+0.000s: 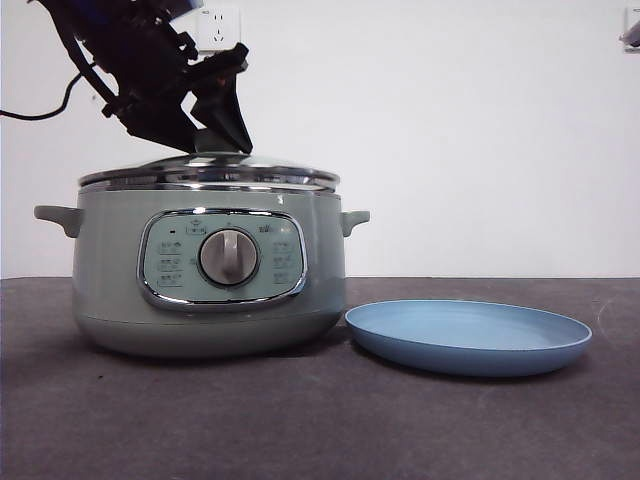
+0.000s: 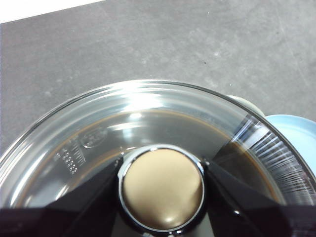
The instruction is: Take the corn out from the steamer,put the corn on the plate,close the lid
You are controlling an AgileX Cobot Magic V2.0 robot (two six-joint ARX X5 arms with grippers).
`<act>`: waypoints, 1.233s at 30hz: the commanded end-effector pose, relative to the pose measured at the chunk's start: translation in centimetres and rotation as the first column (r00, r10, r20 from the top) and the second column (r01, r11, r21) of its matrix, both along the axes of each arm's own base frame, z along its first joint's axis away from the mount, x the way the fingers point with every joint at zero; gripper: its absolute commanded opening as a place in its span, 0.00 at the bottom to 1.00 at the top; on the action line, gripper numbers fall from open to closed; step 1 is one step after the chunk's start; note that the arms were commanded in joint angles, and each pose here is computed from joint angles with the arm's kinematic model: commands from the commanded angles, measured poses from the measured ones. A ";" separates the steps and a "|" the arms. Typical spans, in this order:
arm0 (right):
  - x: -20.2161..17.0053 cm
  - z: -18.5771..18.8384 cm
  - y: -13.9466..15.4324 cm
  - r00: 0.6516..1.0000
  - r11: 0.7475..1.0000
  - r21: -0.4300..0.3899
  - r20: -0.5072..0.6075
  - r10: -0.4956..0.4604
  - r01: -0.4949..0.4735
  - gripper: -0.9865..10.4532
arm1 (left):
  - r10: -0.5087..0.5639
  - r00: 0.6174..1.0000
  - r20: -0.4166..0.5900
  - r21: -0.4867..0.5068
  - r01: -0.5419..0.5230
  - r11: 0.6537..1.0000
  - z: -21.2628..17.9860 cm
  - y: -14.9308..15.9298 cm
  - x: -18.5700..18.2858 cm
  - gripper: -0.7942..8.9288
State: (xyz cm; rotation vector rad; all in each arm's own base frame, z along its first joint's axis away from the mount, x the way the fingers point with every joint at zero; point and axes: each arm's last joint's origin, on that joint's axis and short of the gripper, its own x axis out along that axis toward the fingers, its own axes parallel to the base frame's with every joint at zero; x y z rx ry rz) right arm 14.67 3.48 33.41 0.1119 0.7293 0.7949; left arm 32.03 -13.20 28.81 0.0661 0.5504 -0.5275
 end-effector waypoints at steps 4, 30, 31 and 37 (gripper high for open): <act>0.1 0.2 0.1 1.000 1.000 0.004 0.027 0.002 -0.002 0.64 | 0.018 0.989 0.144 -0.084 -0.006 0.996 4.8 1.1 -2.4 0.07; 10.5 2.0 12.3 0.995 0.992 0.083 0.037 0.092 -0.095 0.64 | 0.069 0.962 0.263 -0.094 -0.046 0.995 13.0 9.6 -23.7 0.07; 11.1 2.2 13.5 0.994 0.992 0.074 0.038 0.101 -0.104 0.64 | 0.069 0.964 0.257 -0.091 -0.046 0.995 12.9 9.8 -24.2 0.07; 15.0 2.9 19.8 0.992 0.993 0.003 0.043 0.115 -0.115 0.64 | 0.065 0.973 0.222 -0.075 -0.050 0.996 12.3 10.7 -26.5 0.07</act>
